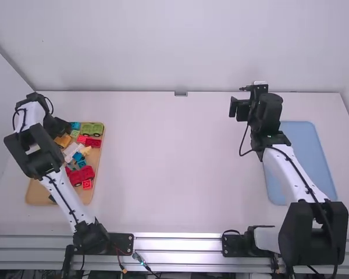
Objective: Assemble lego blocks to make yellow taxi
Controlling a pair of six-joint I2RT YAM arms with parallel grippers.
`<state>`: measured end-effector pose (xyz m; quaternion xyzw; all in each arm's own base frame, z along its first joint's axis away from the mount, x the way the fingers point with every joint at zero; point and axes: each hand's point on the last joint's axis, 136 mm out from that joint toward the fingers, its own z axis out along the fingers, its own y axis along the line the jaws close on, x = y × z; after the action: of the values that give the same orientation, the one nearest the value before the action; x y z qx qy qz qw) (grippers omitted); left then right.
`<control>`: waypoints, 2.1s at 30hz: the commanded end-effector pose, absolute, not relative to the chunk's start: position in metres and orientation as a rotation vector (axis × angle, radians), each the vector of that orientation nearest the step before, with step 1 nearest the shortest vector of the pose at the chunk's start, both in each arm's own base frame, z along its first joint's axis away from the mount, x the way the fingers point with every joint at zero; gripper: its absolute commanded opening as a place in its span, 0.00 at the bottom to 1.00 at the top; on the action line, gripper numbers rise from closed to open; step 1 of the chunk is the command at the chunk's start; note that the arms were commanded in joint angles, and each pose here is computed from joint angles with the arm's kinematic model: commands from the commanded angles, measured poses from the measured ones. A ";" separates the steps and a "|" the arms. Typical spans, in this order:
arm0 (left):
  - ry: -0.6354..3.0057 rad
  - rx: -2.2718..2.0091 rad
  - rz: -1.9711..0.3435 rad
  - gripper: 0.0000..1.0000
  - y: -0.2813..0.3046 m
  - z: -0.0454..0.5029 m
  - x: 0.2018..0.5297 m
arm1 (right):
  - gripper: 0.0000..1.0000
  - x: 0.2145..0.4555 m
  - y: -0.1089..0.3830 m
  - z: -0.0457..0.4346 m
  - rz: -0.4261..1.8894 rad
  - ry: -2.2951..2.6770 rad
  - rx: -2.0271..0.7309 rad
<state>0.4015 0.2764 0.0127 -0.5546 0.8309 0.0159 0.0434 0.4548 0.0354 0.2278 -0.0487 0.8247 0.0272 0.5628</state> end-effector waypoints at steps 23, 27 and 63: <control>2.604 -1.580 0.075 0.32 0.278 0.005 0.402 | 0.99 0.462 0.038 0.246 0.072 1.903 -0.114; 2.641 -1.537 0.071 0.31 0.273 0.035 0.406 | 0.99 0.462 0.038 0.246 0.072 1.903 -0.115; 2.393 1.895 0.080 0.02 -0.185 0.059 0.339 | 0.99 0.456 0.037 0.234 0.067 1.960 -0.117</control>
<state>0.3609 -0.1788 0.0772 0.5023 0.8609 0.0261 0.0763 0.4497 0.0350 0.2161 -0.0507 0.8395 0.0258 0.5404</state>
